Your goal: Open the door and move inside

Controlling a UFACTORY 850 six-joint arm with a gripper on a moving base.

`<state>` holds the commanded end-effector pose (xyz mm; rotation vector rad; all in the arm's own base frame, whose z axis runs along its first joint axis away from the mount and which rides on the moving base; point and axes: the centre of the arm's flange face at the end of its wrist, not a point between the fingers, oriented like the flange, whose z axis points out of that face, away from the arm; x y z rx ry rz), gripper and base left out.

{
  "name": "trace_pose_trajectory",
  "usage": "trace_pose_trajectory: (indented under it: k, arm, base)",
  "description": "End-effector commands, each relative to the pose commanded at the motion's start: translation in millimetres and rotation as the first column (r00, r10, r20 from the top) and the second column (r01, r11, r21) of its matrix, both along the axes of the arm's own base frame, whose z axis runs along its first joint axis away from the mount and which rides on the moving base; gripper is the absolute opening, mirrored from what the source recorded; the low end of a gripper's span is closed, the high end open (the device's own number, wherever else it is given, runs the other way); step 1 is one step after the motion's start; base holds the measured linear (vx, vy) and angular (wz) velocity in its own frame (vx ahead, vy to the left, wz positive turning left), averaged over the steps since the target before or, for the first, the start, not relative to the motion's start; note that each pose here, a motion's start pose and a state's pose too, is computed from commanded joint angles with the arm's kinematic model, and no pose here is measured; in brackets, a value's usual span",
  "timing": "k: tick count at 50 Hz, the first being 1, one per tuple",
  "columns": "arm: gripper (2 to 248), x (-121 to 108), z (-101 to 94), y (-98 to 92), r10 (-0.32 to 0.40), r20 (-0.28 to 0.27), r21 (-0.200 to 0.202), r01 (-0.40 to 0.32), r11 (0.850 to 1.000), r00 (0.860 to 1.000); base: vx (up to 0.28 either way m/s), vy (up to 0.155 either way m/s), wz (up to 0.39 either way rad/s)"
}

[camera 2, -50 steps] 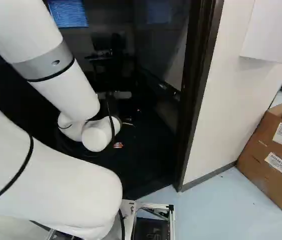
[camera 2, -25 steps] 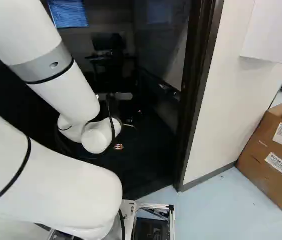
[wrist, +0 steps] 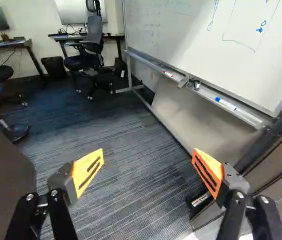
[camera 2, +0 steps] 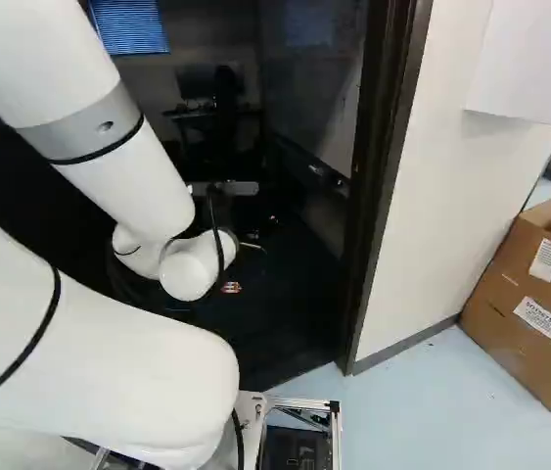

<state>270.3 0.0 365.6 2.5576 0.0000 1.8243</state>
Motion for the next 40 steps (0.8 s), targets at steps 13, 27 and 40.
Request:
trace_pose_trajectory:
  k: [13,27,40]
  arm:
    - [247,0.0,0.0,0.0,0.0,0.0,0.0,0.0,1.0,1.0]
    - [247,0.0,0.0,0.0,0.0,0.0,0.0,0.0,1.0,1.0]
    - [247,0.0,0.0,0.0,0.0,0.0,0.0,0.0,1.0,1.0]
  base:
    - [0.109,0.001,0.021]
    - [0.154,0.031,0.335]
    - [0.166,0.023,0.358]
